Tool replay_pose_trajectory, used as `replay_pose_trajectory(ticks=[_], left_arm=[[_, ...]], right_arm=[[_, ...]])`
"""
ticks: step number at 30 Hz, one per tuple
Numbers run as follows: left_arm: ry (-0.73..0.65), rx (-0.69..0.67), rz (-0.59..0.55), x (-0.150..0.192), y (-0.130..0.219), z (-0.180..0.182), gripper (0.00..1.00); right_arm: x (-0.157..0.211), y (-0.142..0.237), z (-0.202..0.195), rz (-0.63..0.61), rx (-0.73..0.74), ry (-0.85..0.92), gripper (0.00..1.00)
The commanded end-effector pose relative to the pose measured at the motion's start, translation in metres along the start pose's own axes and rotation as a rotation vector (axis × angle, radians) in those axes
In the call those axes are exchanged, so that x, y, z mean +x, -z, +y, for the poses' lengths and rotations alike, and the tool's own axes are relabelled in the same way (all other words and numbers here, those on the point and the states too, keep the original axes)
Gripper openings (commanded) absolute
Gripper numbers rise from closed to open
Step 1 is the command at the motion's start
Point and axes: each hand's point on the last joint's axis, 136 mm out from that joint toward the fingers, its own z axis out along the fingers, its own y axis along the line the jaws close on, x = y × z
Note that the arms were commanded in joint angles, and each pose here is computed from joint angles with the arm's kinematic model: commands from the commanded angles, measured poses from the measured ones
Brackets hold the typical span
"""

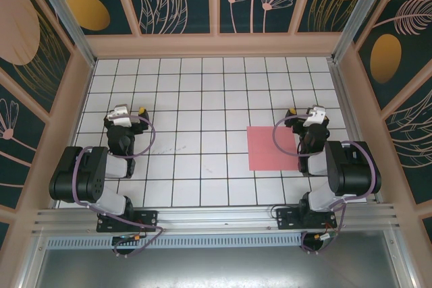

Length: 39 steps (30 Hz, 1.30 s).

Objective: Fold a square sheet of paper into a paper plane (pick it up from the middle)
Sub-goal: Move the square sheet of paper to the center of the table.

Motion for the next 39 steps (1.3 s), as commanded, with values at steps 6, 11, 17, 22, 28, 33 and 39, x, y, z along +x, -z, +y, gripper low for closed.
replay_pose_trajectory(ticks=[6, 11, 17, 22, 28, 33, 39], left_arm=[[-0.008, 0.013, -0.027, -0.009, -0.001, -0.002, 0.99], [-0.009, 0.014, -0.028, -0.009, -0.001, -0.002, 0.99], [-0.008, 0.013, -0.024, -0.008, -0.001, -0.002, 0.99], [-0.008, 0.014, -0.028, -0.009, -0.001, -0.002, 0.99], [-0.008, 0.014, -0.026, -0.009, -0.001, -0.002, 0.99], [-0.007, 0.014, -0.029, -0.01, -0.002, -0.002, 0.99], [-0.008, 0.014, -0.028, -0.009, -0.001, -0.002, 0.99]], right_arm=[[-0.008, -0.005, 0.009, -0.013, -0.066, -0.003, 0.99], [-0.007, -0.006, 0.014, 0.003, -0.12, -0.001, 0.99], [-0.006, -0.006, 0.016, 0.005, -0.126, 0.0, 0.99], [-0.006, -0.007, 0.015, 0.006, -0.127, -0.002, 0.99], [-0.007, -0.007, 0.015, 0.005, -0.128, -0.005, 0.99], [-0.007, -0.007, 0.015, 0.003, -0.129, -0.005, 0.99], [-0.006, -0.006, 0.015, 0.004, -0.126, -0.002, 0.99]])
